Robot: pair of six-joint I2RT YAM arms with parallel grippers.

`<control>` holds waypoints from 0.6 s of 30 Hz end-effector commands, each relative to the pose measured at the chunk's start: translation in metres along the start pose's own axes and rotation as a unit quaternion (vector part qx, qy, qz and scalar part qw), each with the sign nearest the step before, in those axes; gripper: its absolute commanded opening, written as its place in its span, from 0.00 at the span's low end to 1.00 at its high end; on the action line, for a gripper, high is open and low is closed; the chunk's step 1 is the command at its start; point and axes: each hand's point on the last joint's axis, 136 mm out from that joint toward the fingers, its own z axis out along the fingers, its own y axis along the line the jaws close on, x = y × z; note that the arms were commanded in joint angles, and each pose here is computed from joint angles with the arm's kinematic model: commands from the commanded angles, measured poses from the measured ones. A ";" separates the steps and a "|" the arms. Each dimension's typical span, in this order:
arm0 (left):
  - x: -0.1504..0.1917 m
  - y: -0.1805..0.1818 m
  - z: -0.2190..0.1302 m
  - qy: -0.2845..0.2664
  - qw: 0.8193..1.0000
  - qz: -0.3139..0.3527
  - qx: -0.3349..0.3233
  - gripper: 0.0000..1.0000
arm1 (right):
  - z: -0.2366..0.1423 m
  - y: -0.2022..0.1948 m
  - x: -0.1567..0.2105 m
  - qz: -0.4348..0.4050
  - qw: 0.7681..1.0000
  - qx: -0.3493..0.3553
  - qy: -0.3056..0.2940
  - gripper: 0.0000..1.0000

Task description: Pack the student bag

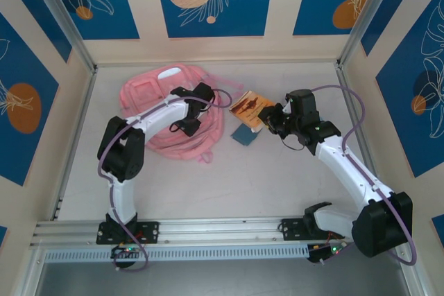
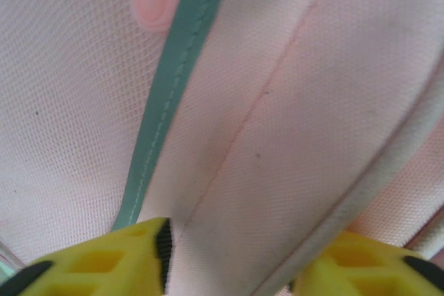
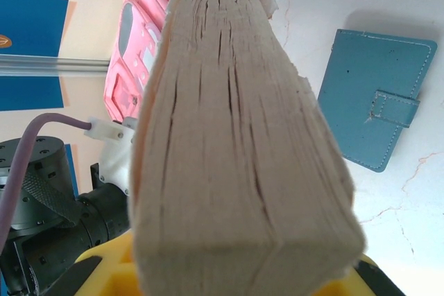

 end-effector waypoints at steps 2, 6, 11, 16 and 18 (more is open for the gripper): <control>-0.007 0.015 -0.013 -0.013 0.999 -0.015 -0.032 0.29 | -0.009 0.016 -0.002 -0.012 0.999 -0.036 -0.010 0.12; -0.014 0.027 -0.037 -0.051 0.997 -0.048 -0.039 0.12 | -0.014 0.014 -0.002 -0.017 0.999 -0.034 -0.018 0.12; -0.023 0.053 -0.090 -0.140 0.983 -0.104 -0.050 0.00 | -0.021 0.010 0.000 -0.038 0.998 -0.035 -0.031 0.13; -0.030 0.070 -0.144 -0.235 0.959 -0.155 -0.033 0.00 | -0.021 0.010 0.015 -0.060 0.997 -0.044 -0.012 0.13; -0.034 0.073 -0.164 -0.271 0.947 -0.170 -0.017 0.00 | -0.019 0.016 0.028 -0.073 0.996 -0.055 0.008 0.13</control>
